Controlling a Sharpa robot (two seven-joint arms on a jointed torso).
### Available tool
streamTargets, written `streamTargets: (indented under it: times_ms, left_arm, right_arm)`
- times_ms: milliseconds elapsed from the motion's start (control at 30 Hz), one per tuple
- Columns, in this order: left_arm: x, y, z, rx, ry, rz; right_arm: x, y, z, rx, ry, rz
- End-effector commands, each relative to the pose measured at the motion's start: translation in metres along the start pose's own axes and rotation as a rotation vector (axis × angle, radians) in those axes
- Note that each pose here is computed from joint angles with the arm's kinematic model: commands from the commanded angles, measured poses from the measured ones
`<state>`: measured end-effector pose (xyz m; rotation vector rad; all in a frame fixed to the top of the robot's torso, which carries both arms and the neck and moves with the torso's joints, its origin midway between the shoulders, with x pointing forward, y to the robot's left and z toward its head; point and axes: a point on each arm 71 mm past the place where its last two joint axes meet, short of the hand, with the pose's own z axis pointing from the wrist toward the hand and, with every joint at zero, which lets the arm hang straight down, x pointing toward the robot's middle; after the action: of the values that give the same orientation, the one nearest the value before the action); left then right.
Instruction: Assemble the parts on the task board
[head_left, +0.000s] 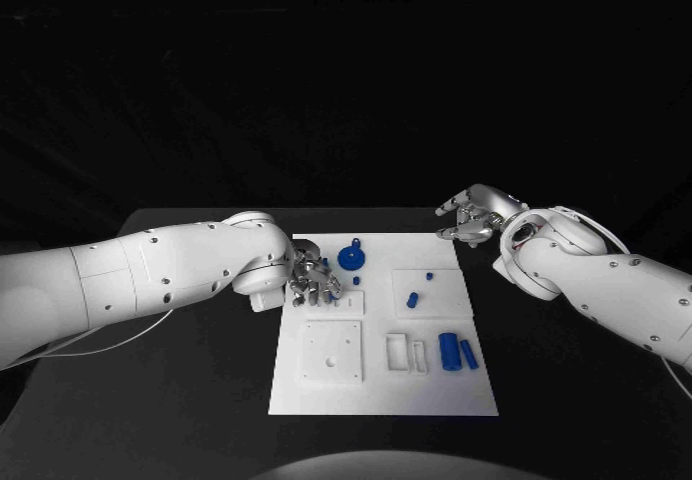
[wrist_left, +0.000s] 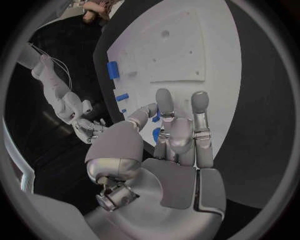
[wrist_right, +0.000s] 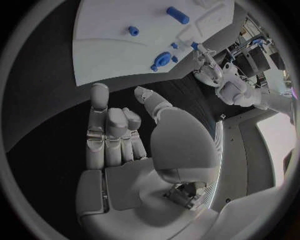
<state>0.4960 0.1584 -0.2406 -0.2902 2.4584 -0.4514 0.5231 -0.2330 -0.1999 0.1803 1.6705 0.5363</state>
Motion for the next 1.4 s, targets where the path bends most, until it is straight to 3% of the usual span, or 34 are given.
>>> streamTargets:
  times_ms: [33,233,367,800,1400]
  left_arm:
    - [0.0030,-0.0022,0.0016,-0.018,0.107,0.016]
    - [-0.0011,-0.0051,0.0068,-0.040,0.172,0.015]
    - [-0.0048,-0.0064,0.0105,-0.049,0.187,0.013]
    - [-0.0089,-0.0142,0.0162,-0.050,0.170,0.028]
    - [-0.0089,-0.0148,0.0163,-0.056,0.156,0.059]
  right_arm:
    - [0.001,0.001,0.000,-0.005,0.013,-0.012]
    - [0.001,0.001,0.000,-0.005,0.013,-0.011]
    - [0.002,0.001,0.001,-0.005,0.012,-0.011]
    - [0.002,0.002,0.001,-0.006,0.013,-0.010]
    - [0.002,0.001,0.001,-0.004,0.013,-0.011]
